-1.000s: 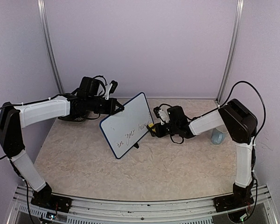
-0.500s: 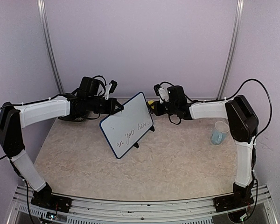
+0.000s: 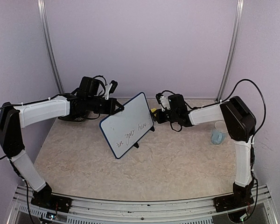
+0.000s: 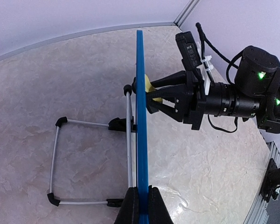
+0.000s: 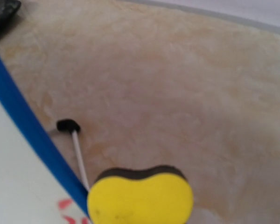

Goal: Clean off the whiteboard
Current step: Erase the whiteboard at the center of the board.

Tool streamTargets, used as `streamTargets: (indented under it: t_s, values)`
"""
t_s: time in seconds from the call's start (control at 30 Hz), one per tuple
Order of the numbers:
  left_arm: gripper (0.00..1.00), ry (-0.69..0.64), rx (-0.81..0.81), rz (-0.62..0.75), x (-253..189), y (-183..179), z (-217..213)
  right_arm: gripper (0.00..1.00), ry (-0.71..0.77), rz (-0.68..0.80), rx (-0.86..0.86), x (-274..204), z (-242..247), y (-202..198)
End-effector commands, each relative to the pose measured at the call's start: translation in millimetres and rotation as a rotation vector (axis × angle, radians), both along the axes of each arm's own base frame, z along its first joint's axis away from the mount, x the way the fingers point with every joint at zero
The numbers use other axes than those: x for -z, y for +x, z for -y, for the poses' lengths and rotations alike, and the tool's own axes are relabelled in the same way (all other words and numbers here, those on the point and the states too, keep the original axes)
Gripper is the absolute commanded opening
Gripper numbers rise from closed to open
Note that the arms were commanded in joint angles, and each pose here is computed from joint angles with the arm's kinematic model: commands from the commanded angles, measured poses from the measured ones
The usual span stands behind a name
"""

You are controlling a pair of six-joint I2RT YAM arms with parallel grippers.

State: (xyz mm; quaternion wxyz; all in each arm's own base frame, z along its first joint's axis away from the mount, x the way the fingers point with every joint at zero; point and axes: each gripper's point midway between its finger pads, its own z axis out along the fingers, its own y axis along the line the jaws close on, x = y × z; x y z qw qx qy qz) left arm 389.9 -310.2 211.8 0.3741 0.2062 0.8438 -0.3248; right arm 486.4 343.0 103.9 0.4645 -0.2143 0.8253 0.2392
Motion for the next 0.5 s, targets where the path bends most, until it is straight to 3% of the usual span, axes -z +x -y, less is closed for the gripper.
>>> streamTargets:
  t_s: [0.0, 0.2, 0.47]
  values:
    - [0.00, 0.047, 0.103, -0.133, 32.8, -33.7, 11.2, 0.00, -0.041, -0.037, -0.030, 23.3, -11.4, -24.6]
    - [0.00, 0.047, 0.101, -0.134, 32.7, -33.1, 11.3, 0.00, -0.010, 0.060, 0.063, -20.5, 9.1, -19.8]
    - [0.00, 0.043, 0.101, -0.132, 31.3, -32.7, 10.4, 0.00, 0.028, 0.147, 0.022, -58.3, 6.1, -30.4]
